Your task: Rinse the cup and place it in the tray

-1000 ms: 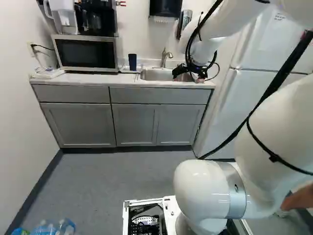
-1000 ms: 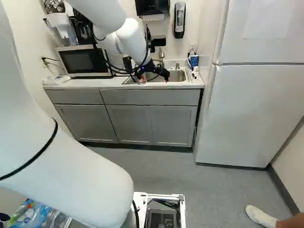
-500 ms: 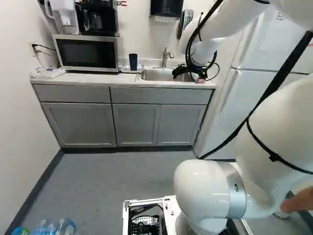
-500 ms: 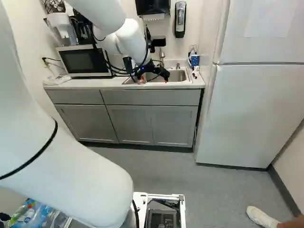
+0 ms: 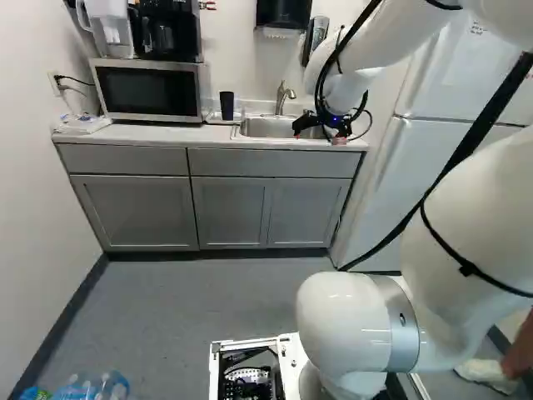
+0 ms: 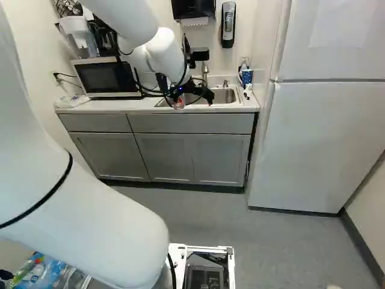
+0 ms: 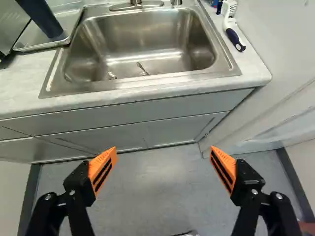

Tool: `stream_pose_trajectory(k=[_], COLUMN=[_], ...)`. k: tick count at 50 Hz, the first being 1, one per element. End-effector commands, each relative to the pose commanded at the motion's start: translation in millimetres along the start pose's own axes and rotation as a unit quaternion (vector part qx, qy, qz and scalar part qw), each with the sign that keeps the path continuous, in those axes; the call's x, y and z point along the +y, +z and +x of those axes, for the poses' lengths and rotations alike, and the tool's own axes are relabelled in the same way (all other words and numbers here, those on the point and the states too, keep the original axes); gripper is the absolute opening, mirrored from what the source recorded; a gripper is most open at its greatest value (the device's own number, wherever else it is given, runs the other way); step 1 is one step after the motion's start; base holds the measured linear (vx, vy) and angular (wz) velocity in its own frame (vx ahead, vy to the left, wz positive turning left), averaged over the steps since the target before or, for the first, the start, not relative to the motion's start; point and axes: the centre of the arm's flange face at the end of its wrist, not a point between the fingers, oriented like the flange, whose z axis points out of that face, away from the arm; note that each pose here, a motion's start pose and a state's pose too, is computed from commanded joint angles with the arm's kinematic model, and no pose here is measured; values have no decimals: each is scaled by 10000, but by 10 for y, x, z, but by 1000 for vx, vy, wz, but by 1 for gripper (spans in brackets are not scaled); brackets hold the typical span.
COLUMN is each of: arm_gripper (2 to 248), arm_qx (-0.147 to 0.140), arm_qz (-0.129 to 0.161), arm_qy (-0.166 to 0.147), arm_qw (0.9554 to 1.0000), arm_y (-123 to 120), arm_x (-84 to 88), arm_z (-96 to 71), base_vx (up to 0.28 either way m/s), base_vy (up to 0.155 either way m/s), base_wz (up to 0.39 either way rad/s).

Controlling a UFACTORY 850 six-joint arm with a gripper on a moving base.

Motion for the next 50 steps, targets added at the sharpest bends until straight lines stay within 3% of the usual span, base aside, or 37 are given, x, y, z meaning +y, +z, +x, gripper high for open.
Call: stream_pose_trajectory(k=[26,50], arm_gripper=[247,247], arm_qx=[250,621], arm_qz=[73,188], arm_qy=[-72,-173], arm_qw=[9996,9977], arm_y=[126,271], arm_x=[-81,-193], arm_z=[-279,-717], base_vx=[0,0], base_vy=[0,0], base_wz=[0,0])
